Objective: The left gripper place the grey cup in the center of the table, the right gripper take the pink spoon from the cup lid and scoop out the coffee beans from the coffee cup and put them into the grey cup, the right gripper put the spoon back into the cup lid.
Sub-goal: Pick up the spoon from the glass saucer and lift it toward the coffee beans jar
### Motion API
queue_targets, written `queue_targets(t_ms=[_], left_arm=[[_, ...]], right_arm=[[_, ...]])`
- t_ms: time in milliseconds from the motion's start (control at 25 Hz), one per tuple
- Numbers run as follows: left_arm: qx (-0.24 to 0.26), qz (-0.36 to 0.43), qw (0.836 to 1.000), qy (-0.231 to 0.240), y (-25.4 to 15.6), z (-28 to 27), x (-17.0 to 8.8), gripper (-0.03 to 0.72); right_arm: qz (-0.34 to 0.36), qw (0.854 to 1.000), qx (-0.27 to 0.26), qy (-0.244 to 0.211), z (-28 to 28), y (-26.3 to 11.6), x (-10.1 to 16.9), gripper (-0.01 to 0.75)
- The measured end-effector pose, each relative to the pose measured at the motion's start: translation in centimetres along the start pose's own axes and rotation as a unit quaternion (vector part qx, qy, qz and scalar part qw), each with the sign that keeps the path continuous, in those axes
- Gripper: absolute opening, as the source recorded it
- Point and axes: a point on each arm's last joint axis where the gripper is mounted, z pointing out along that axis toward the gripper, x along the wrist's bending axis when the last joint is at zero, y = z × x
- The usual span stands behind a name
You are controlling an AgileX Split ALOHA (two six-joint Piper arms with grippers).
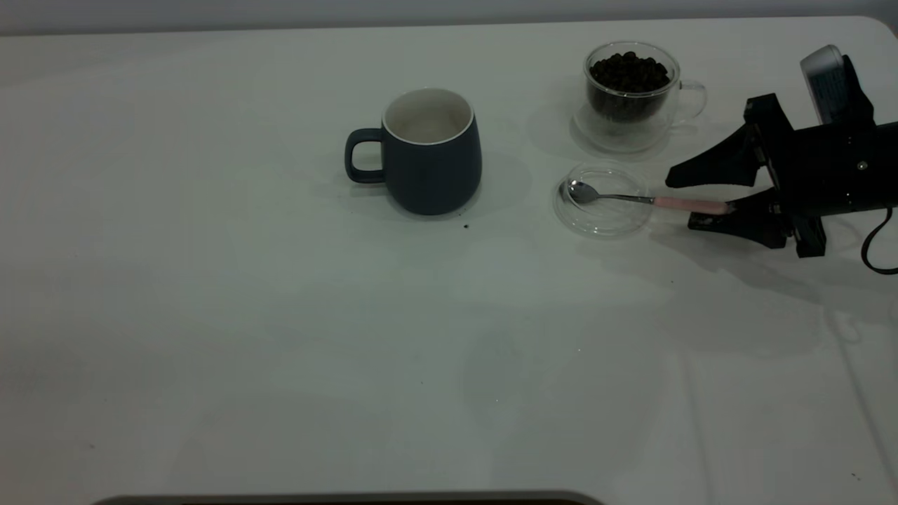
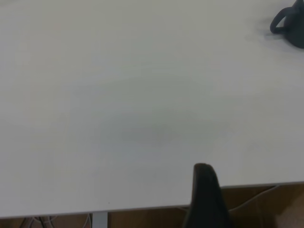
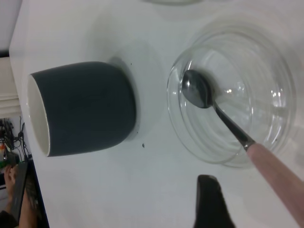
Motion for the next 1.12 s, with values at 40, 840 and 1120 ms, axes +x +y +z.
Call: queue_targets(t_ms=[40, 840, 1120], left_arm=[[0.000, 0.000, 1.000, 0.000, 0.0, 0.0, 0.0, 0.567], [0.000, 0.001, 1.000, 0.000, 0.0, 0.0, 0.0, 0.567], [0.000, 0.001, 1.000, 0.000, 0.0, 0.0, 0.0, 0.567]], right_arm=[[0.000, 1.000, 0.000, 0.000, 0.0, 0.0, 0.0, 0.474], [-0.051, 0.999, 0.009, 0.003, 0.0, 1.0, 0.3, 0.113], [-0.093, 0.995, 0.022, 0.000, -1.6, 1.6, 1.0, 0.110]])
